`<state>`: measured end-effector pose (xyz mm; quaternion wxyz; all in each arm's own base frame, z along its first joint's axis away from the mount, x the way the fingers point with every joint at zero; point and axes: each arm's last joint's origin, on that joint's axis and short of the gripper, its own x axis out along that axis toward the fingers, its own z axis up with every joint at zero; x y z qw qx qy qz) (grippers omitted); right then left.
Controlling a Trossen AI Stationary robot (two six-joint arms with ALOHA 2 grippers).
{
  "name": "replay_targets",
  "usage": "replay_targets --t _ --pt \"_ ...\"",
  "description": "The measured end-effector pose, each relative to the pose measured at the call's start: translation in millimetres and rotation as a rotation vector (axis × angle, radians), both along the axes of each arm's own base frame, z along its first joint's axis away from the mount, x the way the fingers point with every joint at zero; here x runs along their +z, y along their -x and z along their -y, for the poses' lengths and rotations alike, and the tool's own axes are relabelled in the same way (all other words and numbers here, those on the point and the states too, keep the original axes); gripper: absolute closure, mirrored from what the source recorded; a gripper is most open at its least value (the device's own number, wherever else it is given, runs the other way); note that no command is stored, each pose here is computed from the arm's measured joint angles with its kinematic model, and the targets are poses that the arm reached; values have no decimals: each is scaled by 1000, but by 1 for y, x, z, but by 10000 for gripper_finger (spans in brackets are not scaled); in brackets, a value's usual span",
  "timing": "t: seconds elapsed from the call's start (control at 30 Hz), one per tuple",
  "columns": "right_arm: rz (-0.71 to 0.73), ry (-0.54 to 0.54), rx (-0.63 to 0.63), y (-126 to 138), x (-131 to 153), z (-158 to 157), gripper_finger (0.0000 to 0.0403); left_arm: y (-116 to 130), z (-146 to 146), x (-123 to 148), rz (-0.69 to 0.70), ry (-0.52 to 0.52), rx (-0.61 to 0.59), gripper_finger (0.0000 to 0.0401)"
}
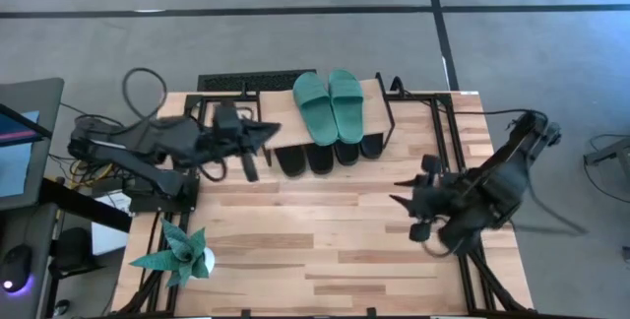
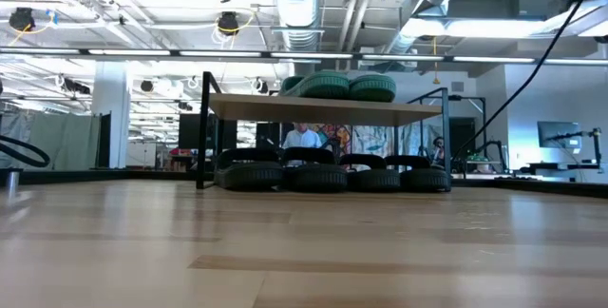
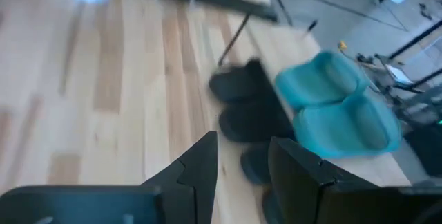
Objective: Pick and place slides into the shelf
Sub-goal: Return to Home Position
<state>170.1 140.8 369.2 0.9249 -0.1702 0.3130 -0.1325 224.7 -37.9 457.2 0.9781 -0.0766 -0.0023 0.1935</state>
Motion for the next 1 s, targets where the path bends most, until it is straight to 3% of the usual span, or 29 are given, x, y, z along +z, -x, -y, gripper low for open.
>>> replay_targets --t 0.13,0.23,0.33,0.43,0.57,0.67,0.73,1.0 --pt "143 -79 13 10 41 11 285 15 -3 8 43 30 2 401" --pt "194 -78 149 19 72 18 285 20 -3 11 54 27 -8 401" --pt "269 -89 230 30 97 34 285 23 -4 12 16 -78 -7 401" --pt "339 -184 260 47 115 67 285 25 -3 11 -37 -185 -13 401" --pt "397 -290 269 70 117 102 285 26 -5 11 -98 -291 70 401" --pt "452 -316 277 83 115 115 285 27 -12 9 -159 -338 198 401" --pt "484 -316 287 90 110 121 285 26 -18 9 -190 -373 221 401" --pt "579 -318 287 98 82 128 285 28 -52 7 -148 -394 57 401"
